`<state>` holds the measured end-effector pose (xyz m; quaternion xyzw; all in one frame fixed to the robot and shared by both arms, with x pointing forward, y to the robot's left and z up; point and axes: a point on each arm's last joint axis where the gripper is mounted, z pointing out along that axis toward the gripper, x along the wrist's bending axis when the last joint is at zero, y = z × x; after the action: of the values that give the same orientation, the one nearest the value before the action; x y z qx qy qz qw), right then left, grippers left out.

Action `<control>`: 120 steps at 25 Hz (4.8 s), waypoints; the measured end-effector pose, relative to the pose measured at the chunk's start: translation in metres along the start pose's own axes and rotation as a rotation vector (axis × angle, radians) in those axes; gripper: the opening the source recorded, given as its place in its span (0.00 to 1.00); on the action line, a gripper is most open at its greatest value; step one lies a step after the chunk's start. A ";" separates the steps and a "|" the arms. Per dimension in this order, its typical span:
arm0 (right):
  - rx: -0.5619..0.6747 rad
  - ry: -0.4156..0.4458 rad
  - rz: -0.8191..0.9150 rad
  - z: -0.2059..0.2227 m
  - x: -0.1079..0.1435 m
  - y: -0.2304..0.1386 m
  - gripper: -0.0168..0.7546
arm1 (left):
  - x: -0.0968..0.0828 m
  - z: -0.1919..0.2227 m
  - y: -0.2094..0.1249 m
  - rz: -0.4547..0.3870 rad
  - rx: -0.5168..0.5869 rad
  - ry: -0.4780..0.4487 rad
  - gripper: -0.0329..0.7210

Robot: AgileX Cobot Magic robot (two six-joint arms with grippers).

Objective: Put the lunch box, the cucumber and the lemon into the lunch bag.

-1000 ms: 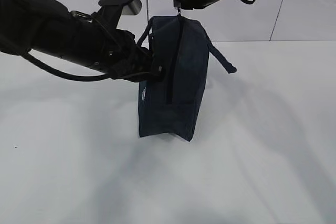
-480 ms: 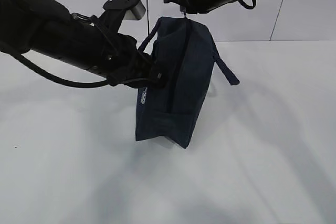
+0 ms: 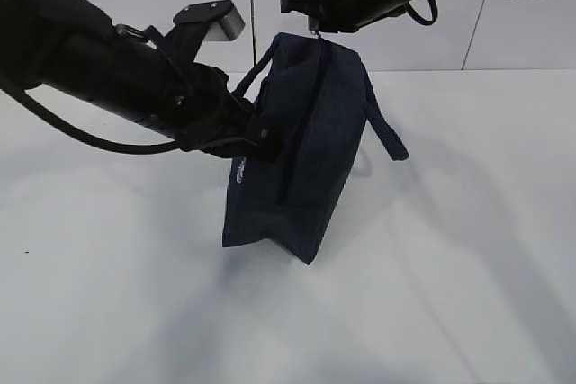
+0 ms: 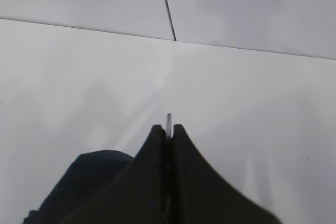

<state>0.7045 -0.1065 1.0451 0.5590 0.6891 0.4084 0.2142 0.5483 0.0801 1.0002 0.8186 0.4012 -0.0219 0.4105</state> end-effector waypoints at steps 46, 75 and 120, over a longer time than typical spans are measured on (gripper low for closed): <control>0.065 0.086 0.114 -0.004 0.008 -0.003 0.02 | 0.068 0.001 0.049 -0.300 0.113 -0.190 0.04; 0.212 0.065 0.222 0.042 -0.015 -0.042 0.02 | 0.061 -0.020 0.036 -0.143 0.313 -0.146 0.03; 0.306 0.051 0.196 0.056 -0.027 -0.047 0.02 | 0.075 -0.006 0.072 -0.129 0.251 -0.142 0.03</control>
<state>0.7267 -0.1157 0.9707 0.6390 0.6907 0.3316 0.0684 0.6459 0.1074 1.0236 0.8325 0.4168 -0.1560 0.3299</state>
